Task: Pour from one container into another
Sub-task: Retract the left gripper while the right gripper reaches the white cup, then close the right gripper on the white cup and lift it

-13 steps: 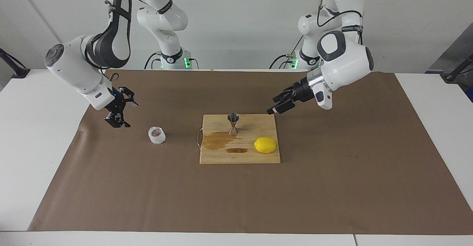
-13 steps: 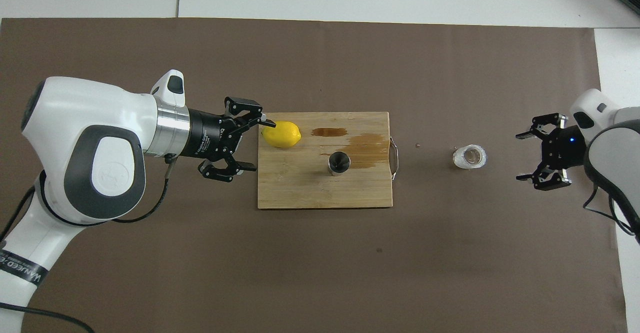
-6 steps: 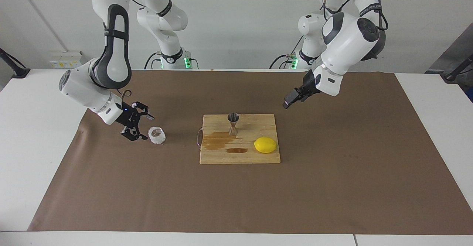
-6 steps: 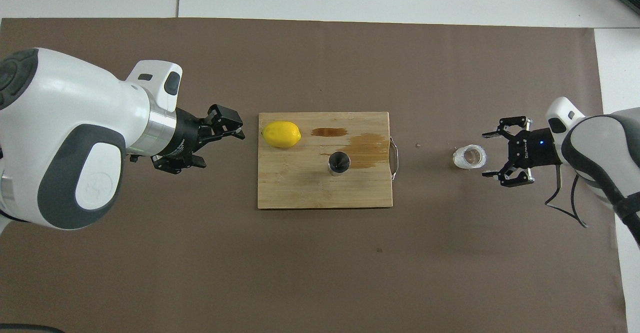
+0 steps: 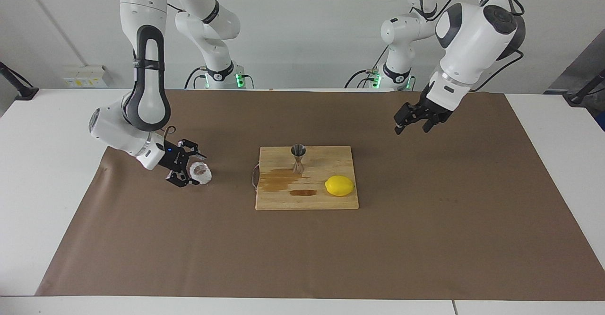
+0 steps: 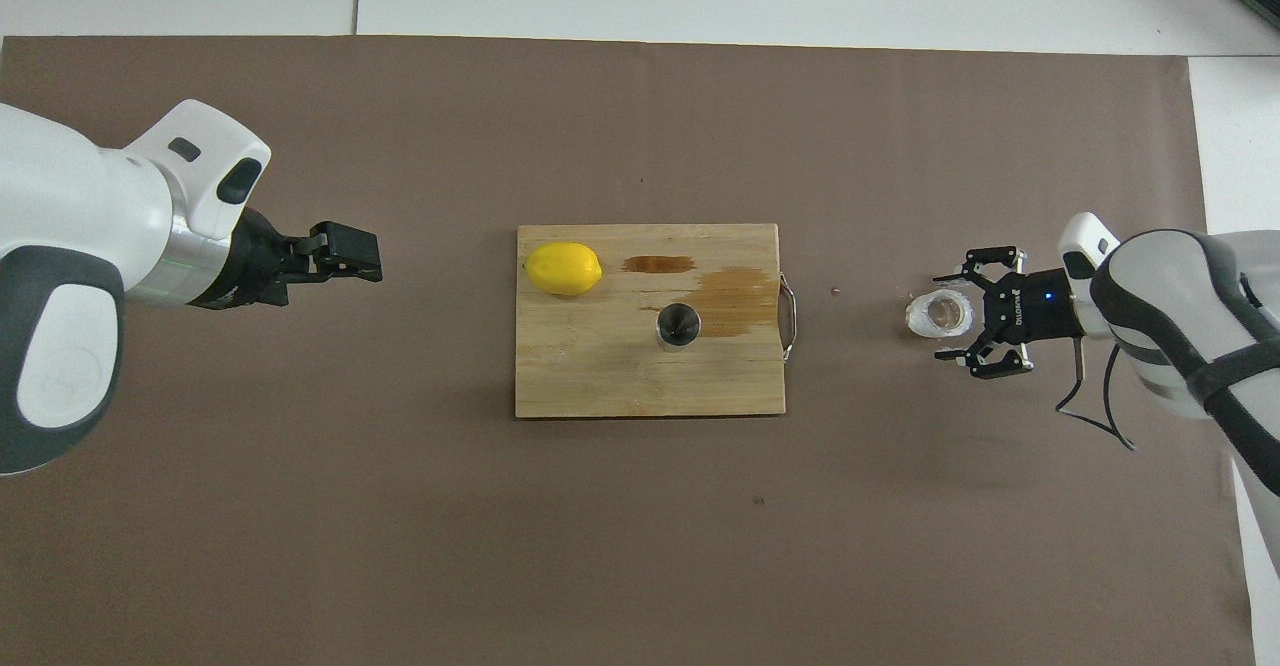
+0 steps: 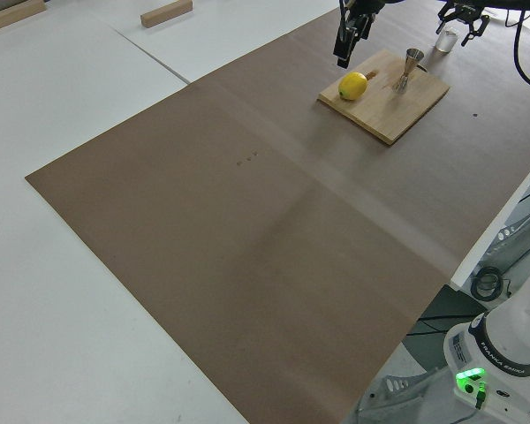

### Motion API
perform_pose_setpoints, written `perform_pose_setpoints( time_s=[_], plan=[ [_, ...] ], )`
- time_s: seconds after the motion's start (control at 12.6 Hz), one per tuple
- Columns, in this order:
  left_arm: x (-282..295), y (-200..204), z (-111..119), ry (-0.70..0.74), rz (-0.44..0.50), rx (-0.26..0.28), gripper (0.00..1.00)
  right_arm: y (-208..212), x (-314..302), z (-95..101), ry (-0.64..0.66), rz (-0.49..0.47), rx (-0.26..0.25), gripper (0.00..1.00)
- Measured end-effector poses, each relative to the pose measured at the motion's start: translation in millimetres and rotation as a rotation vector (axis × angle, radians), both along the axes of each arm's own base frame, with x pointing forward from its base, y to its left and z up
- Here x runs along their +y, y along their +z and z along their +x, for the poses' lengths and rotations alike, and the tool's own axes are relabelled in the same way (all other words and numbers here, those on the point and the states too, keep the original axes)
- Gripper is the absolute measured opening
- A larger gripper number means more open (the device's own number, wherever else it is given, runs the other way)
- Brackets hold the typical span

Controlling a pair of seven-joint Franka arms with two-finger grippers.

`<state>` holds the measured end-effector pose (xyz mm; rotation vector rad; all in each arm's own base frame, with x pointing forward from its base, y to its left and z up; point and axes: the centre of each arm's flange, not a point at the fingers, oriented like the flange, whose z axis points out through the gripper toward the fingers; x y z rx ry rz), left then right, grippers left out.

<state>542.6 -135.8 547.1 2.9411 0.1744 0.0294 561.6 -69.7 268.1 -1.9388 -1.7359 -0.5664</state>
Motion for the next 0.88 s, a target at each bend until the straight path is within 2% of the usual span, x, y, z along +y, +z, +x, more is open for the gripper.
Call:
perform_pose_setpoints(
  time_s=[0.24, 0.4, 0.64, 0.72, 0.88],
  plan=[
    [34, 29, -10, -0.063, 0.023, 0.001, 1.0, -6, 0, 0.8, -0.004, -0.006, 0.0, 1.0],
    [48, 56, -17, -0.091, 0.091, 0.015, 1.0, -8, 2, 1.0, -0.003, -0.006, 0.001, 1.0],
    [67, 84, -26, -0.101, 0.138, 0.053, 1.0, -8, 2, 1.1, -0.004, -0.006, 0.001, 0.59],
    [74, 96, -30, -0.105, 0.152, 0.06, 1.0, -8, 1, 1.5, -0.005, -0.007, 0.0, 0.52],
    [79, 113, -34, -0.114, 0.175, 0.059, 1.0, -8, 2, 1.7, -0.004, -0.006, -0.001, 0.52]
  ],
)
